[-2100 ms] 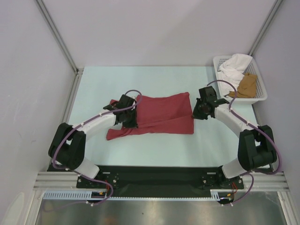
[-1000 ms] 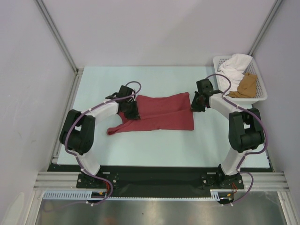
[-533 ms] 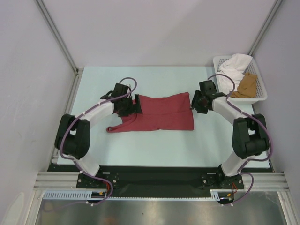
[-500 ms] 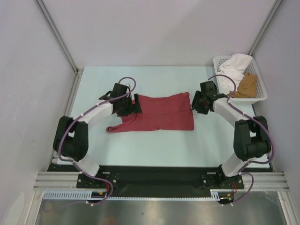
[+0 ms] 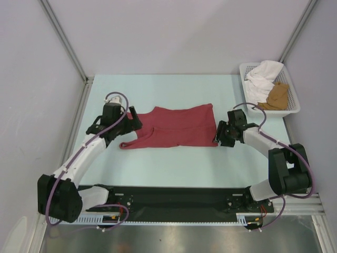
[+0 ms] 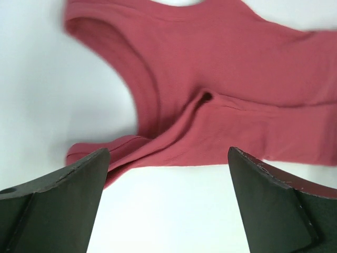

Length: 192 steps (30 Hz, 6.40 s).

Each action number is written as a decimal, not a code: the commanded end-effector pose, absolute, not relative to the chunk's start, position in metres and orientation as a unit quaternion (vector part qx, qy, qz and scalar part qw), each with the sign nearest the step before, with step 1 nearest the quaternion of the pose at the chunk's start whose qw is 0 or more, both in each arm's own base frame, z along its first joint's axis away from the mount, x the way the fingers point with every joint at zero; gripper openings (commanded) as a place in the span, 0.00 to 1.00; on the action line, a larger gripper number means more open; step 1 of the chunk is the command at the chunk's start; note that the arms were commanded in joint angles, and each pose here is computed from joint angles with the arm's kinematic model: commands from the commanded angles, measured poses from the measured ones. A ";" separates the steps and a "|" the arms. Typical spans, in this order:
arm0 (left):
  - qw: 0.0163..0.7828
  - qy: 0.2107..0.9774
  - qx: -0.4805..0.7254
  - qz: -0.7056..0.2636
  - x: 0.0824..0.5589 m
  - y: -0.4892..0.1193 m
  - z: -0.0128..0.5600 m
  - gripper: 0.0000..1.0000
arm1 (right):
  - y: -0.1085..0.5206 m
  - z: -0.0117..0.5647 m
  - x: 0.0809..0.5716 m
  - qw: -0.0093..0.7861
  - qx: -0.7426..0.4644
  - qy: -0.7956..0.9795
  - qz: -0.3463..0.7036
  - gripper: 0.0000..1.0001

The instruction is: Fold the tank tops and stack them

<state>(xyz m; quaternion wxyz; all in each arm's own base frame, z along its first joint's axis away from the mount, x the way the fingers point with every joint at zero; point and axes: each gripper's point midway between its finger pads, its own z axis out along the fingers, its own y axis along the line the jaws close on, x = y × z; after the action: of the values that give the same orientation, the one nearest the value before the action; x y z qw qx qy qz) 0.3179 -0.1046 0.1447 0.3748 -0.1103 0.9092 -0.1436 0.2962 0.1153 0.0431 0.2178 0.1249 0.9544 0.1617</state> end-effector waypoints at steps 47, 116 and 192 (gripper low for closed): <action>0.393 0.851 -0.325 -0.125 0.256 -0.020 0.110 0.98 | 0.120 0.021 0.299 0.213 0.100 0.956 0.176 0.28; 0.331 0.857 -0.389 -0.072 0.338 0.003 0.080 1.00 | 0.089 0.028 0.304 0.237 0.154 0.947 0.153 0.00; 0.317 0.857 -0.388 -0.119 0.292 -0.007 0.057 0.00 | 0.089 0.044 0.300 0.245 0.156 0.943 0.162 0.00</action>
<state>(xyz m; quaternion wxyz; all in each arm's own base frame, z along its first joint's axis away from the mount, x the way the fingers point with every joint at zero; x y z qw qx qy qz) 0.3052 -0.0168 0.0511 0.3088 -0.3794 0.8604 -0.1427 0.2993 0.0929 0.0314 0.2295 0.1518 0.9474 0.1636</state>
